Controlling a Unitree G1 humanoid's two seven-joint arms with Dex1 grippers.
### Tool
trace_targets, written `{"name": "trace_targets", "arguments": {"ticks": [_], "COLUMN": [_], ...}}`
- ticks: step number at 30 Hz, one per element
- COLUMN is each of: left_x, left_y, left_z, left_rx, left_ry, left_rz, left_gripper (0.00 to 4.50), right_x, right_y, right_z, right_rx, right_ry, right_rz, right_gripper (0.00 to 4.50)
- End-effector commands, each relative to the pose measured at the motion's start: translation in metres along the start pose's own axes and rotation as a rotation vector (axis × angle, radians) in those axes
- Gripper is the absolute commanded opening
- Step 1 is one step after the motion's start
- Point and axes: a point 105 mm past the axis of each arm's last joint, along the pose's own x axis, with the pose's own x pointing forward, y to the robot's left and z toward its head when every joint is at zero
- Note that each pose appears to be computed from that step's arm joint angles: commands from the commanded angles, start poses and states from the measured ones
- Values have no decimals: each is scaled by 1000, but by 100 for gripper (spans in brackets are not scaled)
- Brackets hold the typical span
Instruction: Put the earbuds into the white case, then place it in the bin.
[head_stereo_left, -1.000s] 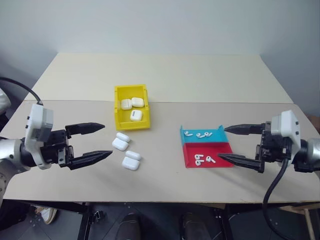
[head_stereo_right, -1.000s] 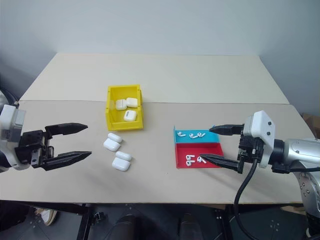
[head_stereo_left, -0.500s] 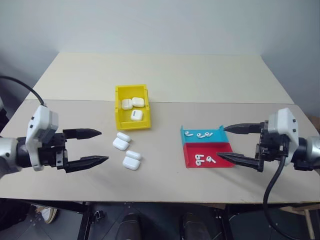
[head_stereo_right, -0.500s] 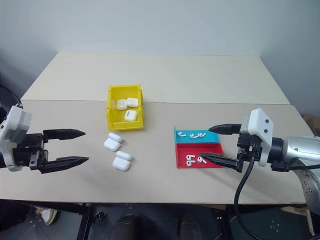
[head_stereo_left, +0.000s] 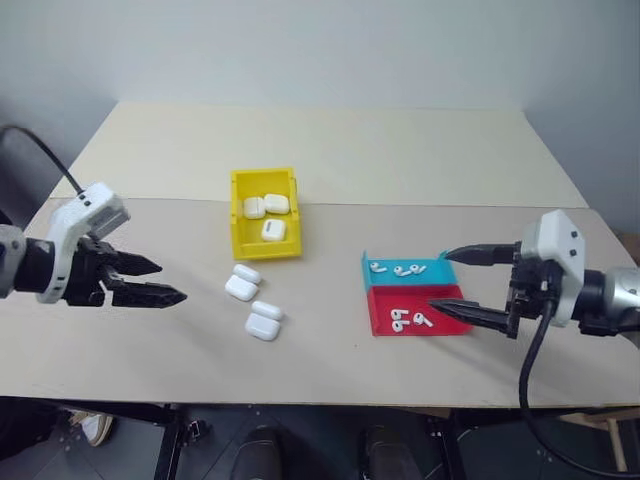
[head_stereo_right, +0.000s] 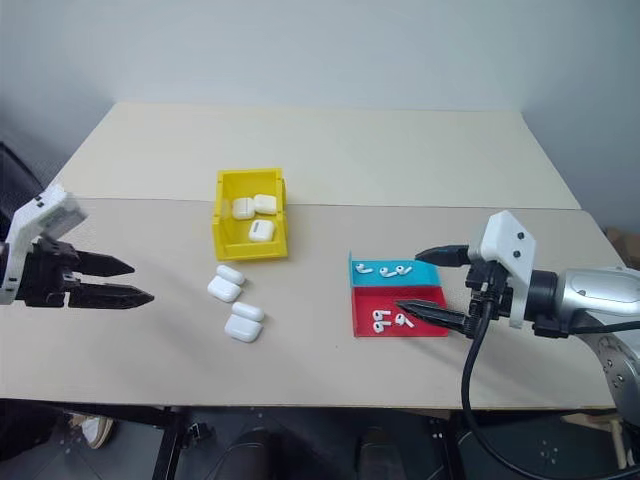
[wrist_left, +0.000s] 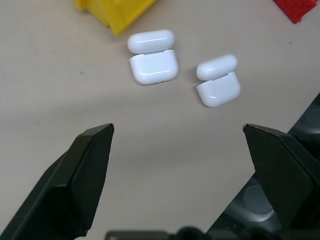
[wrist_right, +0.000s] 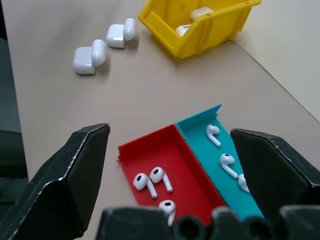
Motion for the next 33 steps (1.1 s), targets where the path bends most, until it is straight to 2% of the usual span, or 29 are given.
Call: {"name": "trace_targets", "arguments": {"ticks": [1, 5, 10, 19, 26, 33], "left_x": [12, 39, 69, 97, 108, 124], "left_y": [6, 8, 6, 12, 10, 22], "left_z": [11, 22, 29, 45, 44, 39], "left_rx": [-39, -127, -102, -74, -58, -129], "left_ry": [62, 188, 336, 444, 492, 508], "left_rz": [21, 61, 77, 170, 184, 251], "left_gripper": [450, 450, 450, 450, 450, 450], "right_x": [4, 6, 8, 10, 8, 8], "right_y": [3, 6, 7, 6, 5, 10], "right_z": [5, 5, 5, 6, 7, 6], "right_rx": [-27, -22, -22, -23, -26, -17], "right_ry": [-17, -32, -44, -57, -53, -53], "right_rz": [-15, -20, -12, -7, -8, -12], "right_gripper": [449, 449, 449, 449, 449, 449]}}
